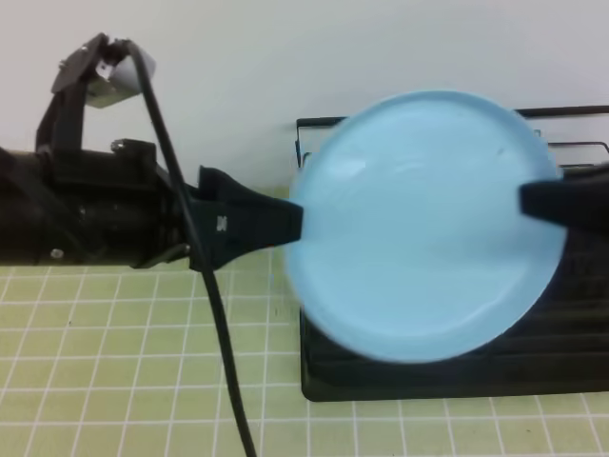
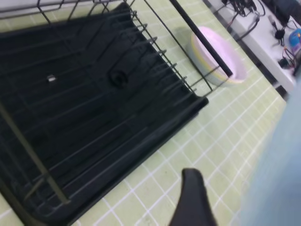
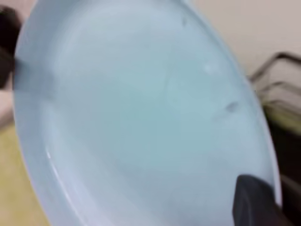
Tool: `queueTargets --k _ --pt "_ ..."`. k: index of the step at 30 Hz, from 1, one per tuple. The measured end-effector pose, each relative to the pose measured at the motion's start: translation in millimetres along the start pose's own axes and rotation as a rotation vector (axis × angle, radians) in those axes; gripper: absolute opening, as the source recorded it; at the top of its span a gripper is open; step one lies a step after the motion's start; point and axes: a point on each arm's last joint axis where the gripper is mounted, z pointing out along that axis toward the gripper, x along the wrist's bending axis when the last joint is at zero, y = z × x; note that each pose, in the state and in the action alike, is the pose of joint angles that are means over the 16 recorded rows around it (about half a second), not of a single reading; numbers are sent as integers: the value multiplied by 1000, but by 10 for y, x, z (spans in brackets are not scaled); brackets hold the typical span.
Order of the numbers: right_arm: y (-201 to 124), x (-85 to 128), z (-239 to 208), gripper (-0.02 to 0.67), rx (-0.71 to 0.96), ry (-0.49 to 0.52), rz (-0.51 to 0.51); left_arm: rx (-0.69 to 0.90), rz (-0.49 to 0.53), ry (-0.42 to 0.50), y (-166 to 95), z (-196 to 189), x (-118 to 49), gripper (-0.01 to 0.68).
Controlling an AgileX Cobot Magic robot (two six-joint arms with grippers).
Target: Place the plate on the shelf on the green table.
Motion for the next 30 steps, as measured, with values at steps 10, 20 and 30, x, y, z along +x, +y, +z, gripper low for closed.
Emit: queueTargets --k 10,20,30 --pt "425 -343 -99 41 73 -361 -574 6 12 13 -5 -1 13 391" --pt "792 -706 91 40 205 -501 -1050 -20 95 109 24 -8 99 132" --pt "803 -996 392 40 288 -491 -1190 -42 161 184 53 -19 165 3"
